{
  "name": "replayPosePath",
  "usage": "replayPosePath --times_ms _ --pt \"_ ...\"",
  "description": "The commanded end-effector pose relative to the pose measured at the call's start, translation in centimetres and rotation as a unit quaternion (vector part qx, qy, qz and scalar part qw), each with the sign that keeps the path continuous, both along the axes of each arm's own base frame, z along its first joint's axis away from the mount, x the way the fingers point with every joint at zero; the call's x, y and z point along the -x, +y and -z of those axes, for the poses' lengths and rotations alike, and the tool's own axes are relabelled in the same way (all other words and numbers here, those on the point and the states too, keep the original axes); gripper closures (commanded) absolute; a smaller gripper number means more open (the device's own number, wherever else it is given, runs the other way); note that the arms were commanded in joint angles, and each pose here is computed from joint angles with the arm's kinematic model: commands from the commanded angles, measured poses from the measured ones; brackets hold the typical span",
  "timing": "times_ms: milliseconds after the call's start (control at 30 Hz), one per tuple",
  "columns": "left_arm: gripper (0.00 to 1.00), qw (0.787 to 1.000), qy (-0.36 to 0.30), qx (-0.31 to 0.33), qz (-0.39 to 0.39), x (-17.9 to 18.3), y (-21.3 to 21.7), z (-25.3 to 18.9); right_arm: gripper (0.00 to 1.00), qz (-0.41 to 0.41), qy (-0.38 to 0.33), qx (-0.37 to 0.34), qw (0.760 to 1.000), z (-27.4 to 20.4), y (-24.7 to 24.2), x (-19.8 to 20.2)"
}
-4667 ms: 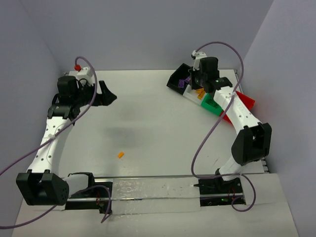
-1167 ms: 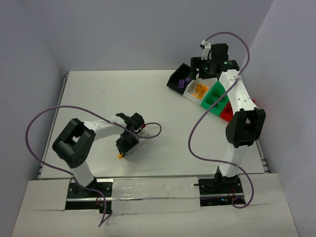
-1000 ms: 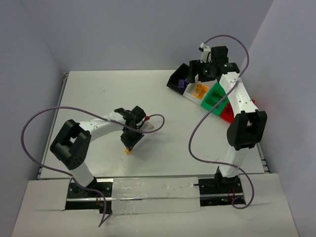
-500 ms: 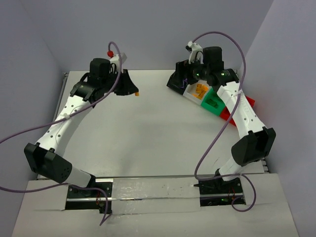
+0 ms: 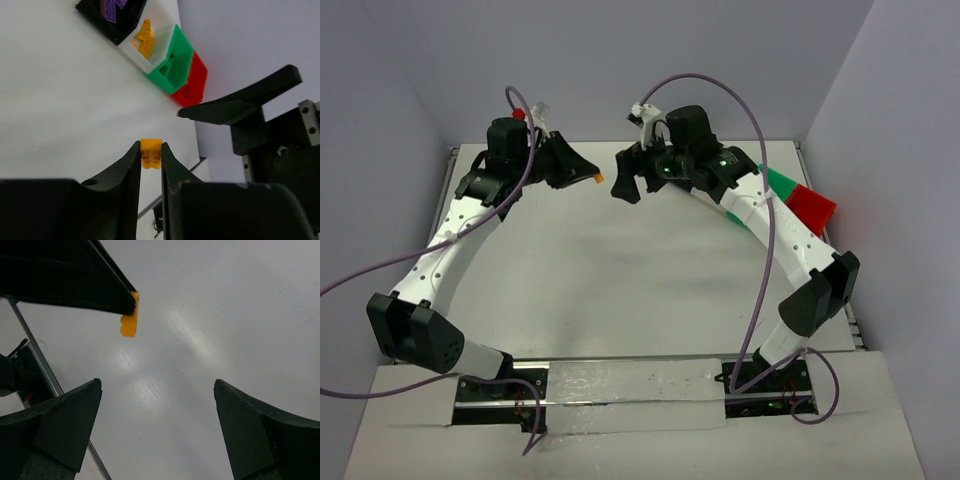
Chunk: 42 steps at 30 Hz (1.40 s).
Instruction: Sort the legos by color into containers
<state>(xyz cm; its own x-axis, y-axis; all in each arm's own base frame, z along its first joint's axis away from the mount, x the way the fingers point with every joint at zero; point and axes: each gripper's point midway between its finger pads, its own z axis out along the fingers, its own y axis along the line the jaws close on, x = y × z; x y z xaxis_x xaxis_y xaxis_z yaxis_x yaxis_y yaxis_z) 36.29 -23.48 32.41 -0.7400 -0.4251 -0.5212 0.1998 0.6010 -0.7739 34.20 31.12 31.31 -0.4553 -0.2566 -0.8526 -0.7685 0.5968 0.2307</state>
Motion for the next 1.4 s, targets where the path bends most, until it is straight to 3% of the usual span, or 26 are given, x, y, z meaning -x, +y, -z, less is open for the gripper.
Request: replayPosePath --times_ms 0,200,367,500,767,833,867,900,933,1000,1200,1367 --pt "1.00 0.997 -0.016 0.068 0.022 1.3 -0.7 -3.3 0.00 0.001 -0.013 -0.006 1.000 -1.1 2.4 -0.4" --pt "1.00 0.994 0.006 0.102 0.040 2.0 -1.1 -3.1 0.03 -0.001 -0.032 -0.001 0.999 -1.3 4.1 -1.0" --pt "1.00 0.992 0.019 0.115 0.047 2.3 -1.2 -2.6 0.13 0.007 -0.036 -0.003 0.999 -1.5 4.4 -1.7" --pt "1.00 0.991 0.026 0.120 0.051 2.5 -1.3 -2.2 0.35 0.014 -0.050 -0.005 0.999 -1.8 4.4 -2.1" --pt "1.00 0.989 0.033 0.132 0.052 2.5 -1.0 -1.9 0.96 0.021 -0.055 0.000 0.998 -1.3 3.9 -2.1" --pt "0.98 0.990 0.031 0.129 0.047 2.3 -0.7 -1.7 1.00 0.019 -0.057 0.003 0.998 -1.1 3.7 -1.9" --pt "0.87 0.991 0.030 0.125 0.042 2.0 -0.5 -1.5 1.00 0.014 -0.068 0.007 0.998 -1.3 3.5 -1.7" --pt "0.47 0.992 0.026 0.118 0.037 1.9 -0.3 -1.3 1.00 0.012 -0.071 0.008 0.997 -1.3 3.3 -1.6" --pt "0.24 0.994 0.021 0.107 0.029 1.6 0.0 -1.2 1.00 0.013 -0.074 0.009 0.997 -1.3 3.2 -1.5" --pt "0.01 0.998 0.005 0.060 -0.005 0.6 1.4 -0.5 1.00 0.022 -0.083 0.015 0.996 -1.4 2.4 -1.4" --pt "0.01 0.987 -0.082 -0.123 -0.058 -1.8 6.0 0.0 1.00 0.094 -0.072 0.059 0.991 1.6 -3.6 -4.0" --pt "0.01 0.961 -0.140 -0.207 -0.116 -1.7 9.7 0.6 1.00 0.201 -0.052 0.124 0.970 5.6 -12.5 -9.1"
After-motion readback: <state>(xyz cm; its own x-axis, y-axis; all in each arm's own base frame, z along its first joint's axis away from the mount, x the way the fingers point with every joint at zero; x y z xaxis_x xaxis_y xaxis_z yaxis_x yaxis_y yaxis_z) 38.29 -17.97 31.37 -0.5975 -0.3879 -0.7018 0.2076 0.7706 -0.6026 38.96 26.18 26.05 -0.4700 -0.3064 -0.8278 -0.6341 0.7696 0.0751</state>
